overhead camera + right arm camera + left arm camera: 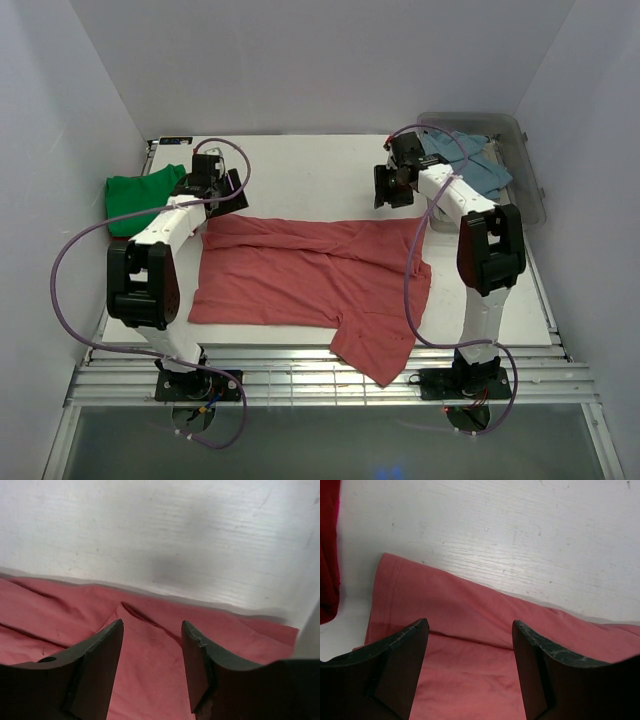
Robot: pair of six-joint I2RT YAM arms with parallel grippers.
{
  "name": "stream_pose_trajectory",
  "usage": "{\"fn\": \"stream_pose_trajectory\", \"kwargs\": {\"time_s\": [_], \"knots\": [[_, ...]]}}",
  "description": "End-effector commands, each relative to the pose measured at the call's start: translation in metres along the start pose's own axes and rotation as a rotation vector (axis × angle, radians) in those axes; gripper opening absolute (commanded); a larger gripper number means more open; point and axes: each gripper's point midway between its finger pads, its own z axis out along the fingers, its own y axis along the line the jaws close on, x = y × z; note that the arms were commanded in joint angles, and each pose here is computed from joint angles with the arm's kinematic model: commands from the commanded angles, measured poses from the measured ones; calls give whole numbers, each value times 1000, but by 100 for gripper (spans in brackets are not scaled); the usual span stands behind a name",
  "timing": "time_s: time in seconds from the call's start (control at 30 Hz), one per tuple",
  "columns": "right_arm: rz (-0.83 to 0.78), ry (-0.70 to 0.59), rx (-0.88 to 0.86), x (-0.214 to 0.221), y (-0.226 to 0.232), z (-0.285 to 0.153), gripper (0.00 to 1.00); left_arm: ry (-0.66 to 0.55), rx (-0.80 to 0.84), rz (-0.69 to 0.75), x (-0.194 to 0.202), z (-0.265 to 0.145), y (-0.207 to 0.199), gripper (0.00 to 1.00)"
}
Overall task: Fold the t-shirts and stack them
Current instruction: Fold the tshirt
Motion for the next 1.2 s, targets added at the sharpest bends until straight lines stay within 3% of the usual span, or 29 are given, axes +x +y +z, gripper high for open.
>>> {"fn": "stream_pose_trajectory", "kwargs": {"time_s": [0.0,0.13,0.57,1.17], "knots": [[-4,70,-103,19,24,-2,56,-46,-42,8,-21,0,6,77],[-13,79,-131,38,31,1,48,-25,-102,10,-17,6,17,77],[-42,130,-118,76,32,-2,48,8,-185,5,3,5,36,76],[-60,84,-88,39,34,32,49,24,-188,5,4,22,43,76]]}}
